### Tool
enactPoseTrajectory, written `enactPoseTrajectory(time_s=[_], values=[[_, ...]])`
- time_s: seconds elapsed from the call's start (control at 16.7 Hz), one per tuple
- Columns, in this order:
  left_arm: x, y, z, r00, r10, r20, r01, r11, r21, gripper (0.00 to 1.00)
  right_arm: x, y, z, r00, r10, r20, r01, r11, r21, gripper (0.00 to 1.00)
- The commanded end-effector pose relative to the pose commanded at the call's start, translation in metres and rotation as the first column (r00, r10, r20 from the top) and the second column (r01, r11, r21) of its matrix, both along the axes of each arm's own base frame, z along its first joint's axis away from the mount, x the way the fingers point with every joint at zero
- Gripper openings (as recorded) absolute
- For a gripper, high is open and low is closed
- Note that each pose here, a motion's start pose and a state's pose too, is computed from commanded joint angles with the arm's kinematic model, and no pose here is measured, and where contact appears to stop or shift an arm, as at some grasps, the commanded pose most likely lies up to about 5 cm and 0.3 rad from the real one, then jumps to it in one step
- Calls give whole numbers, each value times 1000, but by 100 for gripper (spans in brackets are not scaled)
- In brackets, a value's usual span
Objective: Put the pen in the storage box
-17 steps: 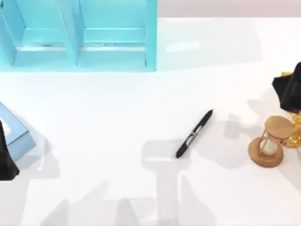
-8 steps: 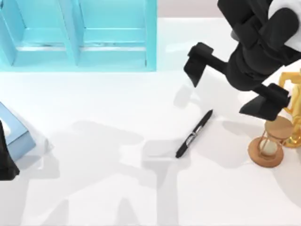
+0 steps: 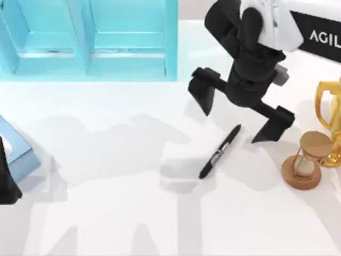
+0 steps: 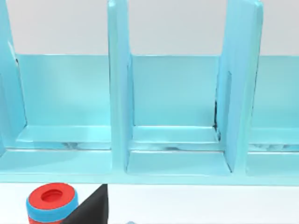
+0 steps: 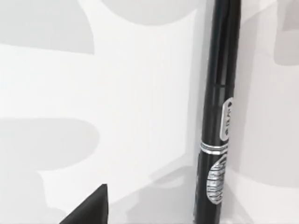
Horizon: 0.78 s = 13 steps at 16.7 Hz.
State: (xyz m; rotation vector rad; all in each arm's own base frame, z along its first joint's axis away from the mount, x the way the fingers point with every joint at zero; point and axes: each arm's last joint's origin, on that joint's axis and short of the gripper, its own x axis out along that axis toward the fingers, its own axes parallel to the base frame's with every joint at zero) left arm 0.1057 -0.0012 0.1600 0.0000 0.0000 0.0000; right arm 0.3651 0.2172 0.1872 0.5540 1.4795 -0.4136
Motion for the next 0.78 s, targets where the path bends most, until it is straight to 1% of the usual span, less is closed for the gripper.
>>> enactPoseTrajectory(time_s=[0.36,0.48,0.6,0.78], values=[[0,0,0,1000,0,0,0,1000,0,100,0,1,-1,1000,1,-3,-1,1000,-2,100],[0,0,0,1000,0,0,0,1000,0,100,1,2,-8,1000,-2,-7,2,1000,-3,100],[0,0,0,1000,0,0,0,1000,0,100,4,3,-26,1000,-4,-8,4,1000,-3,100],[0,0,0,1000,0,0,0,1000,0,100,8,7,-66,1000,-3,2,3,1000,2,100]])
